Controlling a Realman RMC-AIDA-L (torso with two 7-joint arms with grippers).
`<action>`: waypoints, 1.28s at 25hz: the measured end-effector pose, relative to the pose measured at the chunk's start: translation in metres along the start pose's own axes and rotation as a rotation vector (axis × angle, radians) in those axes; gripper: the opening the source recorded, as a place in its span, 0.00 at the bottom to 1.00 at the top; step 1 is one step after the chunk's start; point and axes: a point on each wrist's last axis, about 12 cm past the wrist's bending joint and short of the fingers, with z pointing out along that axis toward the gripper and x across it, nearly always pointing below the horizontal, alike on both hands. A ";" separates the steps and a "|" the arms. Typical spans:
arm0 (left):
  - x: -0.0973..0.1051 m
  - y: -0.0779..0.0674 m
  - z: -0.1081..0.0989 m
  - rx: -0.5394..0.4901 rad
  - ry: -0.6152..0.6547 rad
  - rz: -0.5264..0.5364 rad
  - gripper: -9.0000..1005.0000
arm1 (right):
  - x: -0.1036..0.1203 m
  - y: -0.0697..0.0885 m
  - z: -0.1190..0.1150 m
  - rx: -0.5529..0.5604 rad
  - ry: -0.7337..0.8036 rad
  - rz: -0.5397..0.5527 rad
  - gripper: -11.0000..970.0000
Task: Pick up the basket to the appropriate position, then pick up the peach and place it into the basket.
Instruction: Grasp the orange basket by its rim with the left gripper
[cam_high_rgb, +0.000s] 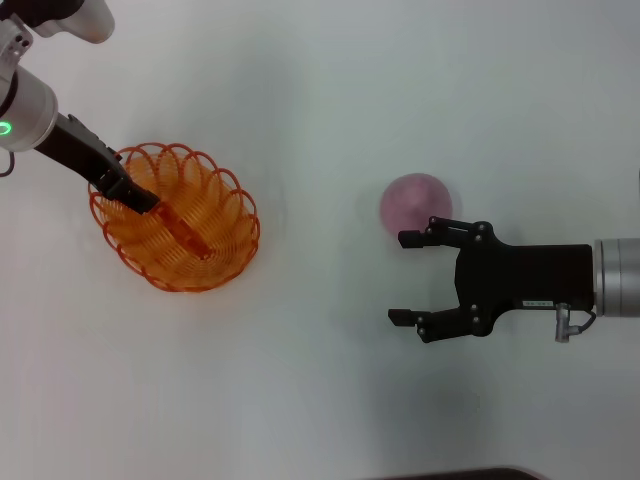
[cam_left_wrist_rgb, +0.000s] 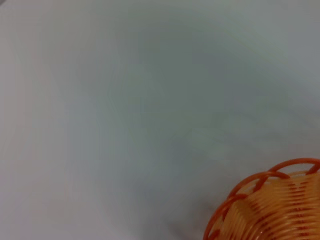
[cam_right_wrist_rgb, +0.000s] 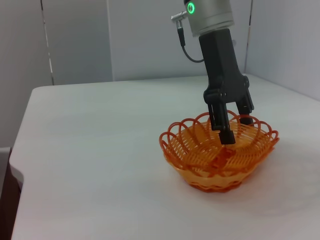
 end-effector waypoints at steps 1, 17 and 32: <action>0.000 0.000 0.000 0.000 0.000 0.000 0.81 | 0.000 0.000 0.000 -0.001 0.000 -0.001 0.98; -0.001 0.002 -0.004 -0.015 -0.006 -0.014 0.45 | -0.001 -0.001 0.002 -0.006 0.000 -0.005 0.98; -0.002 0.001 -0.004 -0.010 0.005 -0.003 0.18 | -0.003 -0.002 0.003 -0.007 -0.004 -0.008 0.97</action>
